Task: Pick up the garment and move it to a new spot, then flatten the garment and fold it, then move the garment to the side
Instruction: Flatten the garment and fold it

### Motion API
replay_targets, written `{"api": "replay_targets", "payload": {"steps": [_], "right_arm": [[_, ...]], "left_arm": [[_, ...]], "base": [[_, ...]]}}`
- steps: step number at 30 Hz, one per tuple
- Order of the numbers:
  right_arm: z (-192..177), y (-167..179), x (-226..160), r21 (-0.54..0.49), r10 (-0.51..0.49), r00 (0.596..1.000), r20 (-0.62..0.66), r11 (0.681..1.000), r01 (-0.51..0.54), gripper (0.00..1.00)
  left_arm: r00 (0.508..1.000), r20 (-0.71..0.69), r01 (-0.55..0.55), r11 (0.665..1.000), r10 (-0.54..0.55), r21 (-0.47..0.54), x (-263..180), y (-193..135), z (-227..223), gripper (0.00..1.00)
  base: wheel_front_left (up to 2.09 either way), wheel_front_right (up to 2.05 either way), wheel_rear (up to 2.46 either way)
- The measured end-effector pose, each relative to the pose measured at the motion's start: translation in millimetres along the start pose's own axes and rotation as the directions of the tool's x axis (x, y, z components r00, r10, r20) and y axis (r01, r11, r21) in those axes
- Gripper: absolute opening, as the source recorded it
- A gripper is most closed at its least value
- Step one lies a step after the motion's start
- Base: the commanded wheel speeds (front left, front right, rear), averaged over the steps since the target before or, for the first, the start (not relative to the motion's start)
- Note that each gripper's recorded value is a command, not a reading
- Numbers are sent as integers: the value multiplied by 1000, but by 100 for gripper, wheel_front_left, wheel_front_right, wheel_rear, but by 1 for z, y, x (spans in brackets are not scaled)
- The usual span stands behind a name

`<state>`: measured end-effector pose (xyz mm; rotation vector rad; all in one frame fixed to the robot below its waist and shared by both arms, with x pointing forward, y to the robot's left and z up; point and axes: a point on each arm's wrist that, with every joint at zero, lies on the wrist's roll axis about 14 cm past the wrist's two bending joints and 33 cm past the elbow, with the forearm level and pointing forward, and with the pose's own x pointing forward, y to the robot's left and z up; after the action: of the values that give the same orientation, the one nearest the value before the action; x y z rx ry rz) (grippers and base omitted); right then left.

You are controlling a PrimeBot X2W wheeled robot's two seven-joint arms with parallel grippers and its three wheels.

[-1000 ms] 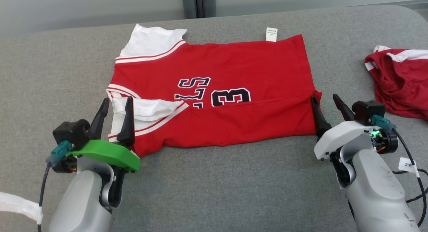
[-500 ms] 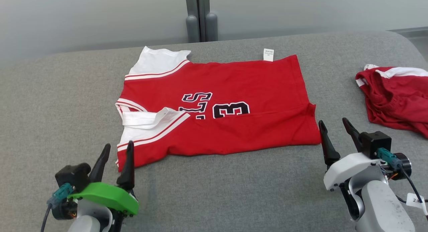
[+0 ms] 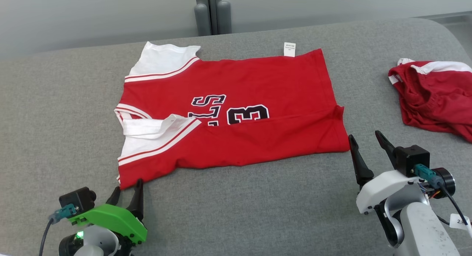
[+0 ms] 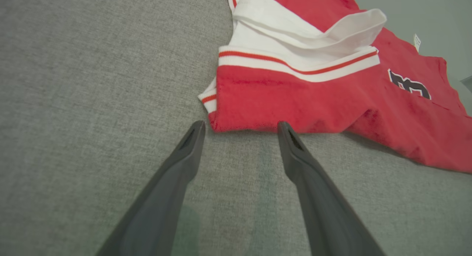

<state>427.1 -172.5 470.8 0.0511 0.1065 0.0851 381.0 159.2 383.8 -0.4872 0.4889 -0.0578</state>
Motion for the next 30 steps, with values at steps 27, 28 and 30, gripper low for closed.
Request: {"api": "replay_targets", "payload": {"steps": [27, 28, 30], "right_arm": [[-72, 11, 27, 94, 32, 955, -294, 996, -5, 42], [-73, 12, 28, 98, 37, 953, -299, 995, -8, 27], [-72, 15, 32, 121, 43, 954, -298, 993, -7, 0]], "left_arm": [[975, 216, 72, 996, -61, -44, 26, -18, 47, 0], [973, 224, 75, 996, -64, -41, 25, -19, 48, 0], [969, 237, 82, 996, -72, -33, 23, -21, 53, 0]], "base": [[0, 0, 0], [0, 0, 0], [0, 0, 0]]}}
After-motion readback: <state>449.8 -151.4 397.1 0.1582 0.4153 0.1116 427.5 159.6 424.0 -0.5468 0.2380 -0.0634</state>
